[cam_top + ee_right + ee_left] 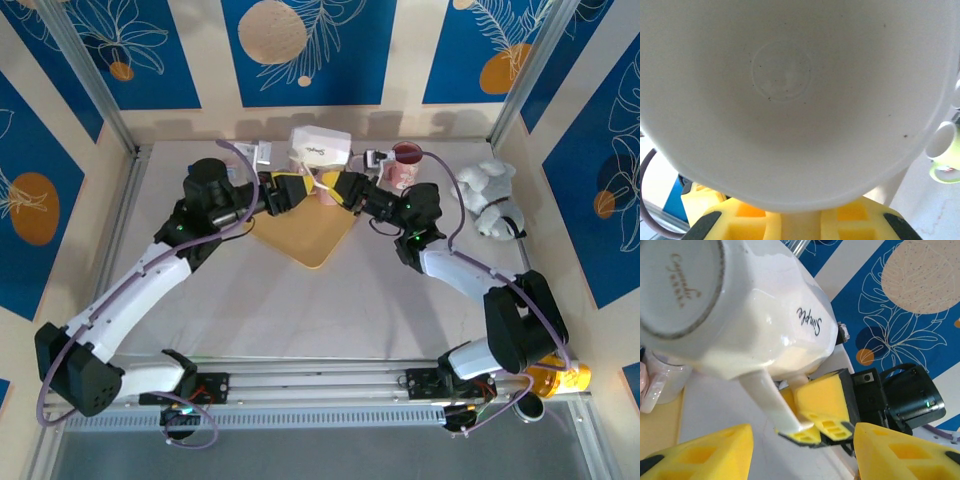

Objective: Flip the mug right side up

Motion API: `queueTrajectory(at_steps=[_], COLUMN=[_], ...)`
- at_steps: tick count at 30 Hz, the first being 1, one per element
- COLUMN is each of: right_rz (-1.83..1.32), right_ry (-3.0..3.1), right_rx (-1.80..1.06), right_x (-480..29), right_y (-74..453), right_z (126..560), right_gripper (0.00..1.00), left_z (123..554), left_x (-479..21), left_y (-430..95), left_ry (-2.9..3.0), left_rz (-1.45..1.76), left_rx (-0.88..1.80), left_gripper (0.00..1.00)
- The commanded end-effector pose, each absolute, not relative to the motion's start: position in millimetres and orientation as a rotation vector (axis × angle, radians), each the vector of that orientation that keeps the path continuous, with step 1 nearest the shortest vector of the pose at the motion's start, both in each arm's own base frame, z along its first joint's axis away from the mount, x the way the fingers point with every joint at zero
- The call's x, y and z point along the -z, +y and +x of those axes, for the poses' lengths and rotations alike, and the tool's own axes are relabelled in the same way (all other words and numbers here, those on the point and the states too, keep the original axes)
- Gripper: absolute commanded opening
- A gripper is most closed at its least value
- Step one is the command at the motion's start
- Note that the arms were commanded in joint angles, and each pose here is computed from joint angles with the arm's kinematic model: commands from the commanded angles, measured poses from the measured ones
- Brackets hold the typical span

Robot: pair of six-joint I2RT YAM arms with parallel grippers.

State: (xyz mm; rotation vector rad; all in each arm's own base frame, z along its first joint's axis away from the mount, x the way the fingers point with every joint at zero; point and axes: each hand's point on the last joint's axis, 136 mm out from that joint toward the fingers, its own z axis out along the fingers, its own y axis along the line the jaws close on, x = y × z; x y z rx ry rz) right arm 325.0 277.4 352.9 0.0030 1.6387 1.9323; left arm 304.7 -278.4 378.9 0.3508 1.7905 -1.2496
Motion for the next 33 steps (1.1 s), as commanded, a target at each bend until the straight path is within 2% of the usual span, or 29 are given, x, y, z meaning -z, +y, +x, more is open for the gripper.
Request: queueTrajectory(at_steps=[1,33], right_rz=[-0.144,-0.026], right_ry=[1.509,1.871], right_rx=[-1.854,-1.020], right_x=[-397,-351], right_y=[265,181], right_z=[310,325], right_gripper=[0.00,0.00], left_z=[301,288], left_x=[-376,-319], left_y=[-271,-237], left_ry=[1.790,1.939], left_rz=[0.371,0.472], left_rx=[1.223,1.012], left_gripper=[0.56,0.56])
